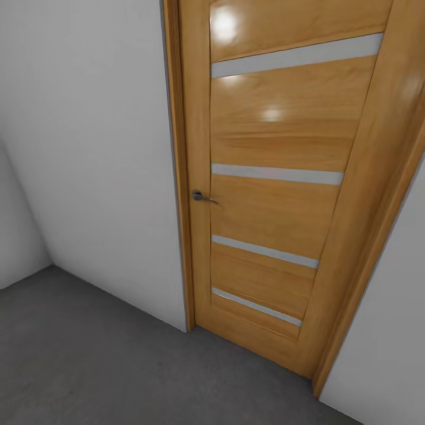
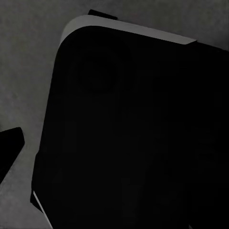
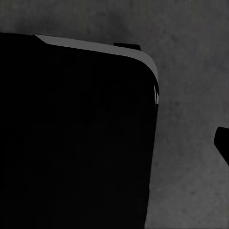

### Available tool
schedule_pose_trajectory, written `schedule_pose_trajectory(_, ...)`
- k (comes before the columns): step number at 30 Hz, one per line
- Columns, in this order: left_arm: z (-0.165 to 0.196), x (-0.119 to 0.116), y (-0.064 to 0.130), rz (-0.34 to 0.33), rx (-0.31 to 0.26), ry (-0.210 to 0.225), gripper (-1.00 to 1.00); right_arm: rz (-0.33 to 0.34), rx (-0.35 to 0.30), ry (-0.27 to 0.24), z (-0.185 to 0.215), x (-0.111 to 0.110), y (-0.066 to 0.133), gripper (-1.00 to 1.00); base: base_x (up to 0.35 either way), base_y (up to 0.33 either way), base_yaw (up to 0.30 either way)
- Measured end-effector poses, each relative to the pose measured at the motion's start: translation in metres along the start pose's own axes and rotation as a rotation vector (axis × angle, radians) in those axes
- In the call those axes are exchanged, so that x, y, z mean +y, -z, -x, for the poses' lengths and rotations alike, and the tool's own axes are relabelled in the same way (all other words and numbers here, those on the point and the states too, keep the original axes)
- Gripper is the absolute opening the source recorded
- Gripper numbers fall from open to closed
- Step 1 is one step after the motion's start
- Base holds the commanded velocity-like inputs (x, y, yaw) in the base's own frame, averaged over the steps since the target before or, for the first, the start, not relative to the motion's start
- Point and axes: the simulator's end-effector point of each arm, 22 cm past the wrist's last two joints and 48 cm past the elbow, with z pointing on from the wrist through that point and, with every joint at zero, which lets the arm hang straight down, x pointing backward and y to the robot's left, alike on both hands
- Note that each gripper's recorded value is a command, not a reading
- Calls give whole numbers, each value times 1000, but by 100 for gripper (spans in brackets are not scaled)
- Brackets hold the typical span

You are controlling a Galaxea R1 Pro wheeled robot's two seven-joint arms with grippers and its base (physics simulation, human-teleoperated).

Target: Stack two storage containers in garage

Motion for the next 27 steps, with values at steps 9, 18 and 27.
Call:
schedule_pose_trajectory(9,0,0,0,0,0,0,100,1,0,4,0,0,0,100,227,204,-244)
schedule_pose_trajectory(18,0,0,0,0,0,0,100,1,0,5,0,0,0,100,56,37,-244)
schedule_pose_trajectory(27,0,0,0,0,0,0,100,1,0,4,0,0,0,100,2,1,-244)
